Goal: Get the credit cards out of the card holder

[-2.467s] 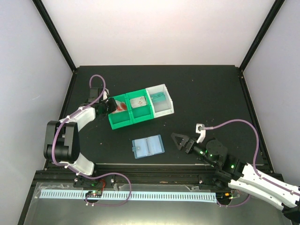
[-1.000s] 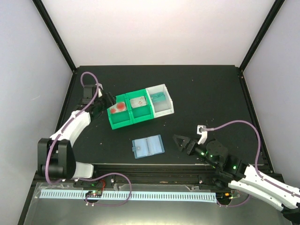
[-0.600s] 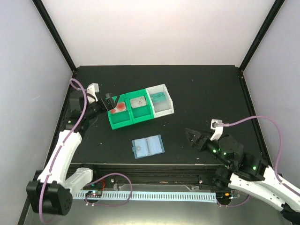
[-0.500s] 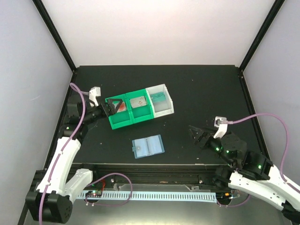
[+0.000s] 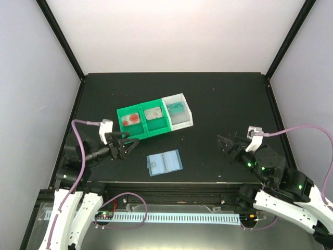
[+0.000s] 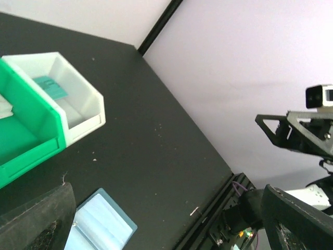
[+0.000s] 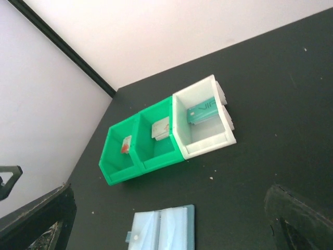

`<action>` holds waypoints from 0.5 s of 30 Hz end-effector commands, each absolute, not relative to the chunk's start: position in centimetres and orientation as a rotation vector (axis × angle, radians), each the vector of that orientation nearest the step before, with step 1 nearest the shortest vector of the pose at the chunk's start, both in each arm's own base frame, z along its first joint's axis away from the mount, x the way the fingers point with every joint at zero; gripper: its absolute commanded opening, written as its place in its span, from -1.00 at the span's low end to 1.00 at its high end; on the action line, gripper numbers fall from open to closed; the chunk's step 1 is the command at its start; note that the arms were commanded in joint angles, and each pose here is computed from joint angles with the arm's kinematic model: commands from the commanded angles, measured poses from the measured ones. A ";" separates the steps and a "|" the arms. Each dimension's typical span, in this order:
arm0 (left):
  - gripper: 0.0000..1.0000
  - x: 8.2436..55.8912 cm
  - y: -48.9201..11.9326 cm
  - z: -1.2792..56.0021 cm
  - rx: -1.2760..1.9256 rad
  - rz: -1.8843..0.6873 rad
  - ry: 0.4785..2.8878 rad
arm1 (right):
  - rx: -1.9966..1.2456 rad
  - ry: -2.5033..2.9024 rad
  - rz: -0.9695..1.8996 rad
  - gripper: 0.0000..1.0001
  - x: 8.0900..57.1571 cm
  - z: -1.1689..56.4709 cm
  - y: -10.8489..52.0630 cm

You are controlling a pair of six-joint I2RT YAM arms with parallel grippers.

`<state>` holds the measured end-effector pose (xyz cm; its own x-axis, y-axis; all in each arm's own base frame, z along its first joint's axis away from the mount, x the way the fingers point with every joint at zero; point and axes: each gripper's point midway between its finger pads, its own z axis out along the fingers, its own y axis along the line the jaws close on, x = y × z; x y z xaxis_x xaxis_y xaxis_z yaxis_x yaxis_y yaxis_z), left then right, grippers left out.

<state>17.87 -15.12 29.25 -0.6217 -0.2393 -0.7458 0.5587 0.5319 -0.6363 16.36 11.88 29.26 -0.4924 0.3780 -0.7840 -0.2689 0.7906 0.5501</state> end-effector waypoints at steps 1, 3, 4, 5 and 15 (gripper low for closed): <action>0.98 15.5 -15.2 29.8 0.309 -1.196 1.870 | 0.067 1.869 0.810 1.00 15.9 32.0 11.0; 0.98 14.9 -15.2 30.2 0.328 -1.198 1.840 | 0.058 1.857 0.836 1.00 15.6 32.6 11.2; 0.98 14.8 -15.2 30.3 0.329 -1.199 1.836 | 0.059 1.853 0.841 1.00 15.6 32.7 11.2; 0.98 14.8 -15.2 30.3 0.329 -1.196 1.834 | 0.068 1.852 0.850 1.00 15.6 32.7 11.2; 0.98 15.6 -14.8 29.2 0.298 -1.157 1.856 | 0.082 1.852 0.905 1.00 15.4 32.2 11.8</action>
<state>15.59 -14.85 29.29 -0.5741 -0.2439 -0.7816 0.5983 0.5267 -0.6038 15.67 11.75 32.12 -0.4707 0.4204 -0.7757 -0.3230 0.7361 0.5949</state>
